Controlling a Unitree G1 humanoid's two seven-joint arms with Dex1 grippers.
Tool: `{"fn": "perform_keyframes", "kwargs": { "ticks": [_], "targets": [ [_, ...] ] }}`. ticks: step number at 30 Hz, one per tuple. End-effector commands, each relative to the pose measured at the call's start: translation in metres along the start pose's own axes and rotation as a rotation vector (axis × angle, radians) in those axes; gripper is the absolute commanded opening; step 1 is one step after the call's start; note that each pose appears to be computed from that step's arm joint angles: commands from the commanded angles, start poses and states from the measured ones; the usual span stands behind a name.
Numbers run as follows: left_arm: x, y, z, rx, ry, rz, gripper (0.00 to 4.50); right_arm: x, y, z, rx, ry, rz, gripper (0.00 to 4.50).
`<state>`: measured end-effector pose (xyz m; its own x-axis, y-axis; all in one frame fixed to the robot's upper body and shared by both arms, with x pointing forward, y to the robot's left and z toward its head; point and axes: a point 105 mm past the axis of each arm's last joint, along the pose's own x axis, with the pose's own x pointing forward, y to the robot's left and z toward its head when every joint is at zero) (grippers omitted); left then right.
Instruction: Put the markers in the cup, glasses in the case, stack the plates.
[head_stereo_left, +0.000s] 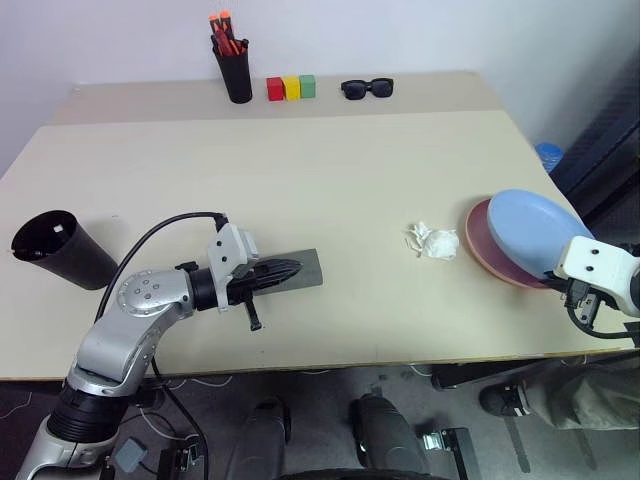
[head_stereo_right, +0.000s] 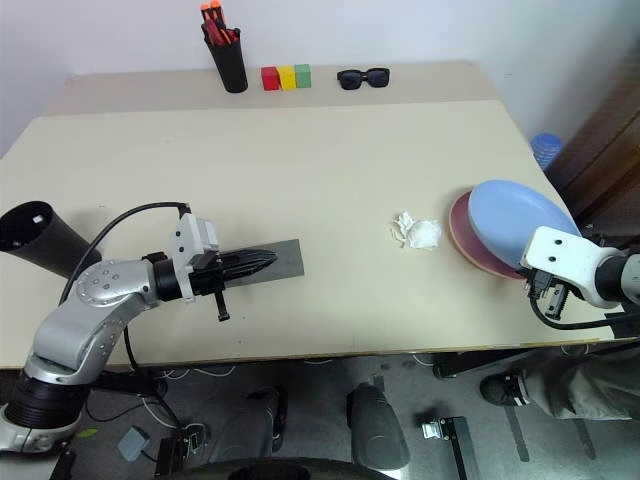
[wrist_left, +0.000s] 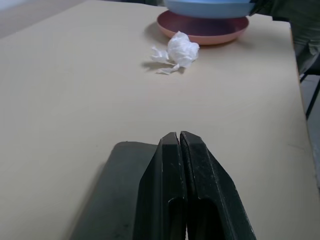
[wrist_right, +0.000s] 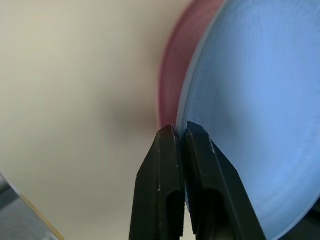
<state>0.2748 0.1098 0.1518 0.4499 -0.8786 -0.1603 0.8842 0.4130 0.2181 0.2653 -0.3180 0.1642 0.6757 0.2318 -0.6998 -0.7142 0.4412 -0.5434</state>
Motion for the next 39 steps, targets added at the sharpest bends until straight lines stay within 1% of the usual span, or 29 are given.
{"fn": "perform_keyframes", "kwargs": {
  "ticks": [1,3,8,12,14,17,22,26,29,30,31,32,33,34,39],
  "targets": [
    [-0.001,0.001,0.010,0.042,-0.032,0.011,0.00,-0.006,-0.011,0.024,-0.034,-0.080,-0.058,1.87],
    [-0.001,0.000,0.011,0.044,-0.032,0.014,0.00,-0.004,-0.016,0.036,-0.050,-0.127,-0.082,2.92],
    [-0.001,-0.003,0.013,0.042,-0.033,0.020,0.00,0.010,-0.016,0.073,-0.058,-0.285,-0.085,2.92],
    [0.002,-0.004,0.016,0.042,-0.038,0.026,0.00,0.041,-0.008,0.091,-0.073,-0.322,-0.073,2.92],
    [0.003,-0.003,0.017,0.043,-0.038,0.032,0.00,0.056,-0.004,0.093,-0.084,-0.309,-0.068,2.92],
    [0.003,-0.002,0.018,0.043,-0.037,0.044,0.00,0.069,-0.003,0.090,-0.100,-0.282,-0.079,2.92],
    [0.003,-0.003,0.019,0.035,-0.039,0.051,0.00,0.086,-0.009,0.079,-0.141,-0.220,-0.115,2.92],
    [0.004,-0.005,0.020,0.030,-0.041,0.052,0.00,0.094,-0.009,0.078,-0.149,-0.216,-0.122,2.92],
    [0.005,-0.006,0.021,0.028,-0.041,0.052,0.00,0.096,-0.006,0.079,-0.152,-0.223,-0.106,2.11],
    [0.005,-0.006,0.021,0.027,-0.042,0.051,0.00,0.096,-0.006,0.080,-0.154,-0.230,-0.106,1.59],
    [0.005,-0.007,0.022,0.026,-0.043,0.050,0.00,0.095,-0.006,0.081,-0.154,-0.235,-0.109,1.17],
    [0.005,-0.007,0.022,0.026,-0.043,0.050,0.00,0.095,-0.006,0.082,-0.154,-0.238,-0.113,0.57],
    [0.005,-0.006,0.022,0.025,-0.043,0.049,0.00,0.094,-0.007,0.083,-0.159,-0.240,-0.120,0.15],
    [0.005,-0.006,0.023,0.025,-0.043,0.049,0.00,0.093,-0.008,0.084,-0.167,-0.241,-0.129,0.06],
    [0.004,-0.005,0.020,0.011,-0.037,0.057,0.00,0.075,-0.022,0.096,-0.195,-0.272,-0.200,0.06]
  ]
}}
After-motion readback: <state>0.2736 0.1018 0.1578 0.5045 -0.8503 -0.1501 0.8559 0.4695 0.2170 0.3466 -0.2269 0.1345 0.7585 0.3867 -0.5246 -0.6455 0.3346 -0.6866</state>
